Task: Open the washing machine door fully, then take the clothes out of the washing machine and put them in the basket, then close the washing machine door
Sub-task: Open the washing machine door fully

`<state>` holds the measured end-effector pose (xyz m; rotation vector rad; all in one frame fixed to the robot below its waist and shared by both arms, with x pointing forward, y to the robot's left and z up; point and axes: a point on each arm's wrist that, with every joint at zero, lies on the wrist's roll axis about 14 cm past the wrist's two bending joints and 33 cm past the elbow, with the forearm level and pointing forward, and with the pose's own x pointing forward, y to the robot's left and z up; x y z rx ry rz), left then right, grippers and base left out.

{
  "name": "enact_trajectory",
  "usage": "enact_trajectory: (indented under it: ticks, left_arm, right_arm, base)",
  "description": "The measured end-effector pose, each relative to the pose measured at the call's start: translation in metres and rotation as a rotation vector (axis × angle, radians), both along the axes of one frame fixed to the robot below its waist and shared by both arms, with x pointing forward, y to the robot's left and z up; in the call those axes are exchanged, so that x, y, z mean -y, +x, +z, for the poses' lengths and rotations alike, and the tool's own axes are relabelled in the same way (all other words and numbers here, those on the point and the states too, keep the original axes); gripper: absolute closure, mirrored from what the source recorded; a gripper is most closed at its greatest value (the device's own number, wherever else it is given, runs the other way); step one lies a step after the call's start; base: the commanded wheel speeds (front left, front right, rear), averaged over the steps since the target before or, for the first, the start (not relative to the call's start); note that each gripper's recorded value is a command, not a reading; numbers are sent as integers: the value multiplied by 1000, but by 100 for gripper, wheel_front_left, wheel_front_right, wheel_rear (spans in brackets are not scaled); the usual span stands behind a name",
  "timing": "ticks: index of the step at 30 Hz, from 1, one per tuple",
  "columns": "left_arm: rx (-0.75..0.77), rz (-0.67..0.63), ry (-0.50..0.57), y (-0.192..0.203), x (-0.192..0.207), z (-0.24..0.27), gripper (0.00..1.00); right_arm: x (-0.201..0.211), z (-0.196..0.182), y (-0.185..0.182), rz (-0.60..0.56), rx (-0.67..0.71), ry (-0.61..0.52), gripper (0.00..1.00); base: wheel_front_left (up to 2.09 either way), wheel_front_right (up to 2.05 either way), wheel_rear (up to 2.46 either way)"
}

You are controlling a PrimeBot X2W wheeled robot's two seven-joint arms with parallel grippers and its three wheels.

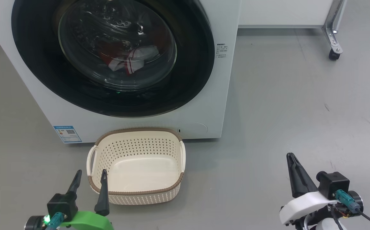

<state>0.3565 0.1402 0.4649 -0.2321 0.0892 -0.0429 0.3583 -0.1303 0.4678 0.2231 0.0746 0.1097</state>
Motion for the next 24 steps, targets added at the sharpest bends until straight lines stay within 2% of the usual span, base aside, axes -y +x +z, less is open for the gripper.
enact_trajectory:
  ticks: [7,10,19,24]
  left_arm:
    - [-2,1,4,0,0,-1,0]
    - [-4,3,4,0,-1,-1,0]
    - [-25,3,4,3,0,-8,0]
    - [-30,-12,17,9,4,-11,0]
  right_arm:
    - [0,1,1,1,4,15,100]
    - [3,3,3,-16,4,60,100]
    - [22,3,14,-121,-8,306,100]
    - [31,7,29,-162,3,492,100]
  base:
    - [0,0,0]
    - [0,0,0]
    - [0,0,0]
    - [0,0,0]
